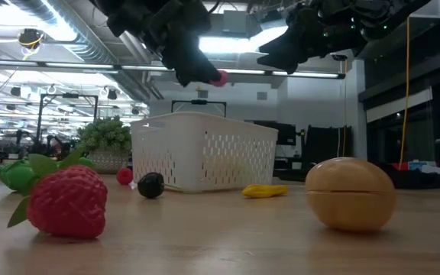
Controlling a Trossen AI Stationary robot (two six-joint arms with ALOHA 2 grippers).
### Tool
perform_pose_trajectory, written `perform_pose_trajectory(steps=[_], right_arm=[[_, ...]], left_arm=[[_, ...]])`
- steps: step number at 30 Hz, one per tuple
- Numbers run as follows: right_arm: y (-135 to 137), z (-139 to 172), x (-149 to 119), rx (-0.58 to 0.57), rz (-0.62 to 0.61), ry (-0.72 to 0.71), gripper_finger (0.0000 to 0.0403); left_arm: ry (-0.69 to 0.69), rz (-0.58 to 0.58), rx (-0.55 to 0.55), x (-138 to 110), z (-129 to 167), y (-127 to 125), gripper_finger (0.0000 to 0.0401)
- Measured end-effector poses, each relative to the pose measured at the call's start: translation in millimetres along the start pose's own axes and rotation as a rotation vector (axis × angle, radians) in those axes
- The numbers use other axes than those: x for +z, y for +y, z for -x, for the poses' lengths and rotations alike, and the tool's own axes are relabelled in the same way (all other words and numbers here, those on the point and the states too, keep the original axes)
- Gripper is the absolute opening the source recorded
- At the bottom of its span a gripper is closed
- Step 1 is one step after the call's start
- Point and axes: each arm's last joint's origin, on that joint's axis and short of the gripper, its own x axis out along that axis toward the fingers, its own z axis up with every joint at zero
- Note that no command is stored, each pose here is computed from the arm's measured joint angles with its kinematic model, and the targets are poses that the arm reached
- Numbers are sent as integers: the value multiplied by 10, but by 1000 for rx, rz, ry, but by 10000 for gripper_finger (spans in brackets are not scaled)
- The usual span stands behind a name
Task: Pick and placing Produce into tupperware
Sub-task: Put the peach into the white bin
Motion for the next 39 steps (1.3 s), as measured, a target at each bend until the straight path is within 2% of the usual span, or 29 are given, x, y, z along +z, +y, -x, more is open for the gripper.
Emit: perform_pose_trajectory(steps=[4,10,17,24,32,39], right_arm=[[4,-2,-1,2,-2,1,259],[4,-2,-1,2,-1,1,259],[4,-2,-1,2,0,1,259],[5,-2,-9,2,-6,9,259],[14,0,-70,9,-35,65,259],[25,-2,-95,15,-43,89,260]], left_arm=[[13,4,-7,-16,-37,-43,41],[80,-4,38,-87,-93,-79,33],[149,-31,37,-103,-287,-50,33],[353,-79,37,-89,-539,-1,33],[453,-174,-1,93,-750,-16,33],[572,-180,-23,-39,-896,-7,33]])
